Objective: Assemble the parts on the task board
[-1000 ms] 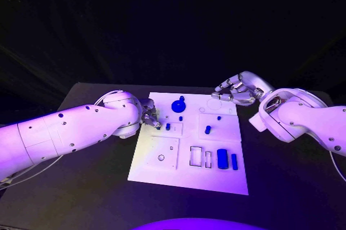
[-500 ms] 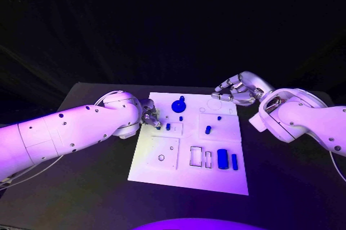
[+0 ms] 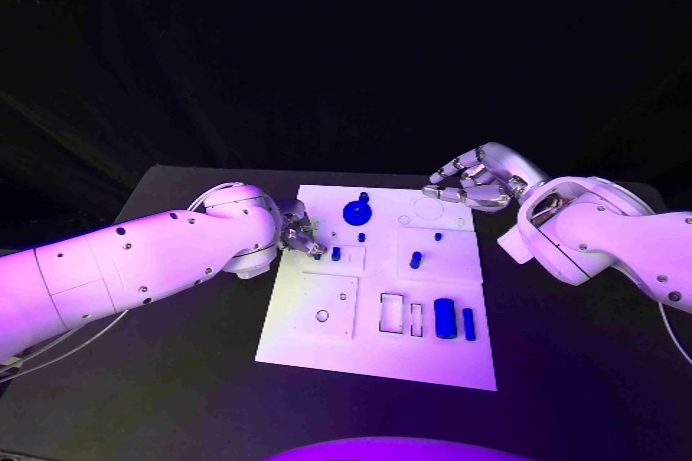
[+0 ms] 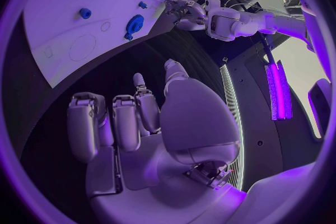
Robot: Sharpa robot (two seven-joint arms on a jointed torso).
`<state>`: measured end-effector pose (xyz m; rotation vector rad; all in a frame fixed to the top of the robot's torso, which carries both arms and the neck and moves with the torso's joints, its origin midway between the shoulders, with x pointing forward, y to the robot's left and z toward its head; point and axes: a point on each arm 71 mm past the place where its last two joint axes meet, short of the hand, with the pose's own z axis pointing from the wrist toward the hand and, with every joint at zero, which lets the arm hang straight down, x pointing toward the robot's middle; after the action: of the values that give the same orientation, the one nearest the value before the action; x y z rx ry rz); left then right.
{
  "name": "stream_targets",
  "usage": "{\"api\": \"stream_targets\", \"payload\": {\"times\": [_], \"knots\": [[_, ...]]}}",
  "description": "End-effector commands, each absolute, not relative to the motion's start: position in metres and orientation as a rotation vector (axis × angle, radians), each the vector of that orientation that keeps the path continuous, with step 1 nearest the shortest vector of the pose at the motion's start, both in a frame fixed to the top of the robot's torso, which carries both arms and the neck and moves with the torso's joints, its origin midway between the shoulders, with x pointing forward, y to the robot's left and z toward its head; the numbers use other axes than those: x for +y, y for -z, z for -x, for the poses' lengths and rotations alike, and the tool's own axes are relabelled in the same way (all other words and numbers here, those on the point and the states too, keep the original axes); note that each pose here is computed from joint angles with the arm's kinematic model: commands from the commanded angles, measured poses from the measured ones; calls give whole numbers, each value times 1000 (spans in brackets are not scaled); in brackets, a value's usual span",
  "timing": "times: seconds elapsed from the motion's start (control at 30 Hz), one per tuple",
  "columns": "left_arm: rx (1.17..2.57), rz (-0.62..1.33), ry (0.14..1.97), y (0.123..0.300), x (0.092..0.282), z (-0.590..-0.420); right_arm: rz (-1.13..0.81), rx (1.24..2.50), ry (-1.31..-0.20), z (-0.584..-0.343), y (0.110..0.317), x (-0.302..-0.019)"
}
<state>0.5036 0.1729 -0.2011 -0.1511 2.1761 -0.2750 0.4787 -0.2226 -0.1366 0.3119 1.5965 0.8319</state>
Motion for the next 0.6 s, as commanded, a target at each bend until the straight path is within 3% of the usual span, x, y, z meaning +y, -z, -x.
{"api": "stream_targets", "payload": {"times": [0.03,0.6], "knots": [[2181,173,284,202,173,-503,-302,1597,-838,-478,137,-222],[2107,265,336,194,177,-504,-301,1597,-838,-479,137,-222]]}}
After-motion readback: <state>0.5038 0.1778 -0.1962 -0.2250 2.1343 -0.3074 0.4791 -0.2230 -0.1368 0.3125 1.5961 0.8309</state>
